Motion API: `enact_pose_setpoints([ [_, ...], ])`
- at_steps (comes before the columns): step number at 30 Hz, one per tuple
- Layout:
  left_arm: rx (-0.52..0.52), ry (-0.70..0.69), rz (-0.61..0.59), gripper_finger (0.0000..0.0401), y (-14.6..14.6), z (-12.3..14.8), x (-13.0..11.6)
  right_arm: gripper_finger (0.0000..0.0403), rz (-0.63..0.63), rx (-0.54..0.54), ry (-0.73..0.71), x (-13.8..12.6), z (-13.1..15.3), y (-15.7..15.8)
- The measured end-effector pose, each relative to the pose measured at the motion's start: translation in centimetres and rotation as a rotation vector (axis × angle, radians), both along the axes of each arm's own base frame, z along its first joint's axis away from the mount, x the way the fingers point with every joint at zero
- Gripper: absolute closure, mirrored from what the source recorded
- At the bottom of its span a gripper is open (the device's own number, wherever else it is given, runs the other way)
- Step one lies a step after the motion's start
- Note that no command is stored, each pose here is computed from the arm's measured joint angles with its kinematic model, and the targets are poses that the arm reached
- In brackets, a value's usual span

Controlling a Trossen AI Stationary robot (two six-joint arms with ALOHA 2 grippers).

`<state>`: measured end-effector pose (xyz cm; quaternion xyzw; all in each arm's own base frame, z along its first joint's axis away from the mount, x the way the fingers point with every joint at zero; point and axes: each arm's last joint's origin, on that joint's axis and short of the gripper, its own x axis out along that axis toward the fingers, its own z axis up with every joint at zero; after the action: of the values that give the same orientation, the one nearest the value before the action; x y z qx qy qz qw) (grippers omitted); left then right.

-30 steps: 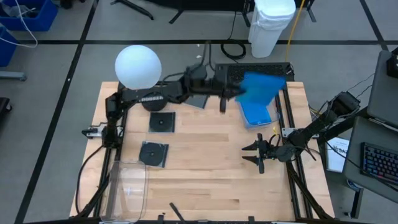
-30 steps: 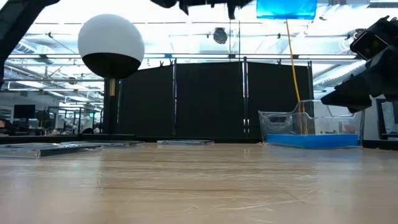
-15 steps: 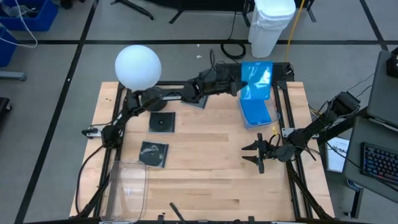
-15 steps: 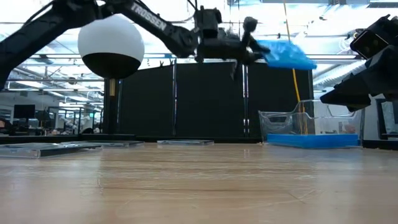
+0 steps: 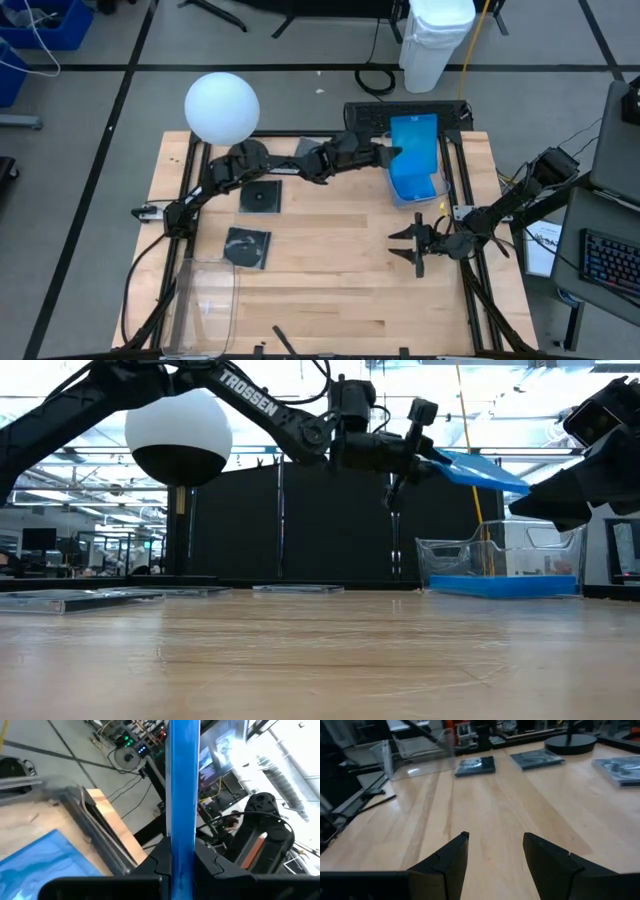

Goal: Pick & place jewel cases by type
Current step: Put the blue CD case into the top transparent bin

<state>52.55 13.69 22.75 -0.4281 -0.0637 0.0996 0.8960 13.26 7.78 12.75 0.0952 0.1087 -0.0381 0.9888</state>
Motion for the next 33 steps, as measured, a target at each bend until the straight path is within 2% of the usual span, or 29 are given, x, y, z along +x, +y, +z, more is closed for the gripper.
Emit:
enact_pose_setpoints([
  [4, -0.011, 0.018, -0.002, 0.0367, -0.4, -1.1, 0.4, 0.0220, 0.074, -0.018, -0.018, 0.0, 0.3, 0.3],
  [12, -0.141, -0.037, -0.031, 0.0367, 1.0, -4.5, 0.8, 0.0220, 0.184, -0.063, -0.084, -0.4, 1.0, 1.3],
  [19, -0.229, -0.106, -0.035, 0.0367, 1.3, -6.2, 1.0, 0.0220, 0.197, -0.055, -0.098, -0.6, 1.2, 1.6],
  [29, -0.241, -0.062, 0.009, 0.0367, 1.1, -7.0, 1.2, 0.0220, 0.196, -0.046, -0.110, -0.5, 1.3, 1.6],
  [31, -0.251, -0.066, 0.007, 0.0357, 0.9, -7.0, 1.2, 0.0220, 0.196, -0.045, -0.110, -0.5, 1.3, 1.6],
  [33, -0.252, -0.059, 0.005, 0.0328, 0.8, -7.0, 1.2, 0.0220, 0.192, -0.046, -0.111, -0.5, 1.3, 1.6],
])
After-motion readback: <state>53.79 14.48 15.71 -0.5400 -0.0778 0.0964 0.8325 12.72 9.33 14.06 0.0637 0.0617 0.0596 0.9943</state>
